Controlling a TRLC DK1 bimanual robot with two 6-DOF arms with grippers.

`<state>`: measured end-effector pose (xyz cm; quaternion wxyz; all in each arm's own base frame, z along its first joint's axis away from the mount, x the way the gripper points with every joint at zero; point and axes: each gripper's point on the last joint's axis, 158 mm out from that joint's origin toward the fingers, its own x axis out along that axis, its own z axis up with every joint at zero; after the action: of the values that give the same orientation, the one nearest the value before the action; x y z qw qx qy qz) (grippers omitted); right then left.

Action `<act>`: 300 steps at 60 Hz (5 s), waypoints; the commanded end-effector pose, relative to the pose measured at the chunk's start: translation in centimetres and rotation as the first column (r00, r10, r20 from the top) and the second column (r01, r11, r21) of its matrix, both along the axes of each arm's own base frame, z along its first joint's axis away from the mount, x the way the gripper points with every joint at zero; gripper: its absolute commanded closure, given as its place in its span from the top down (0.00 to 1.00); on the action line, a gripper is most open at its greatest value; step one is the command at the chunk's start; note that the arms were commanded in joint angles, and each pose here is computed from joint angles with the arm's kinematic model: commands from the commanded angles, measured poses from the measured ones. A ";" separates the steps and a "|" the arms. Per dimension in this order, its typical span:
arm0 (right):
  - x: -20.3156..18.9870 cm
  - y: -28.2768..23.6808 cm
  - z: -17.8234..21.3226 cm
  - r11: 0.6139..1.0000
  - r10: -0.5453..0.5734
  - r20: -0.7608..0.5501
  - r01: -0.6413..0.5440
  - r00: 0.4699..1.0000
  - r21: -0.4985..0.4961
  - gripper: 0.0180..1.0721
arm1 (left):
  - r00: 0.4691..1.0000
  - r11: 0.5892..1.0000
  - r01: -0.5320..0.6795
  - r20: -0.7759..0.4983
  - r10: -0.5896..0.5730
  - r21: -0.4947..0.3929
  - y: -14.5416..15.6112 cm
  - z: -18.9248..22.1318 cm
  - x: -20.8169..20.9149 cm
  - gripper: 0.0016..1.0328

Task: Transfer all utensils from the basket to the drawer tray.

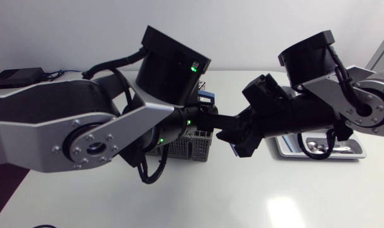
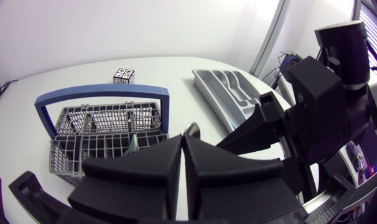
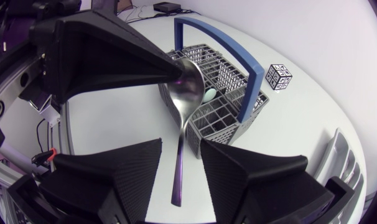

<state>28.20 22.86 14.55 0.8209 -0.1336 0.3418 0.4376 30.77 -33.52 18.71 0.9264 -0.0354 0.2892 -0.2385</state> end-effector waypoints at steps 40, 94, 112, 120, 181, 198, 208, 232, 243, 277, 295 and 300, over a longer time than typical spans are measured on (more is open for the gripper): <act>0.0 0.3 -0.5 0.999 0.013 -0.052 -0.012 0.999 0.034 0.05 | 0.999 0.996 0.028 -0.028 -0.030 -0.081 -1.4 1.6 -0.5 0.11; 2.8 -18.9 -6.4 0.980 0.002 -0.049 -0.012 0.999 -0.200 0.05 | 0.990 0.985 -0.134 -0.065 0.127 -0.108 4.0 1.2 4.4 0.94; 4.9 -28.3 -8.7 0.926 0.036 0.019 -0.026 0.999 -0.376 0.05 | 0.976 0.978 -0.176 -0.146 0.160 -0.108 3.5 -1.2 4.6 0.93; 6.1 -31.8 -10.1 0.885 0.052 0.035 -0.030 0.998 -0.465 0.05 | 0.963 0.968 -0.208 -0.205 0.177 -0.139 3.5 -2.1 4.7 0.93; 7.2 -37.9 -10.6 0.753 -0.034 0.177 0.142 0.984 -0.642 0.79 | 0.924 0.954 -0.285 -0.289 0.249 -0.089 3.7 -7.0 7.1 0.88; 5.0 -33.5 -7.9 0.791 -0.001 0.245 0.151 0.969 -0.593 0.83 | 0.952 0.967 -0.242 -0.212 0.220 -0.083 3.6 -6.2 8.8 0.56; 3.6 -31.0 -7.5 0.809 0.031 0.245 0.120 0.969 -0.575 0.83 | 0.962 0.981 -0.195 -0.198 0.189 -0.012 3.5 -7.3 8.8 0.56; 1.6 -27.5 -7.0 0.827 0.076 0.246 0.076 0.966 -0.557 0.83 | 0.965 0.988 -0.136 -0.215 0.149 0.076 3.2 -9.2 8.1 0.56; 1.1 -26.4 -7.2 0.833 0.089 0.242 0.061 0.966 -0.549 0.83 | 0.963 0.986 -0.123 -0.229 0.145 0.108 3.2 -10.0 7.9 0.56; 0.1 -25.2 -7.9 0.837 0.108 0.234 0.038 0.966 -0.546 0.83 | 0.969 0.986 -0.094 -0.216 0.122 0.139 2.7 -10.1 7.4 0.41; -0.3 -25.0 -8.3 0.836 0.111 0.234 0.037 0.966 -0.547 0.83 | 0.972 0.982 -0.105 -0.193 0.135 0.158 2.9 -10.0 7.4 0.25; -0.4 -25.0 -8.4 0.836 0.111 0.233 0.036 0.966 -0.547 0.83 | 0.973 0.981 -0.106 -0.187 0.136 0.165 2.9 -10.0 7.3 0.23</act>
<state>28.55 -2.72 7.02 0.7773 -0.4327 0.3360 0.3092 37.90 -30.17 8.65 0.9042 -0.0170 0.3989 -0.1514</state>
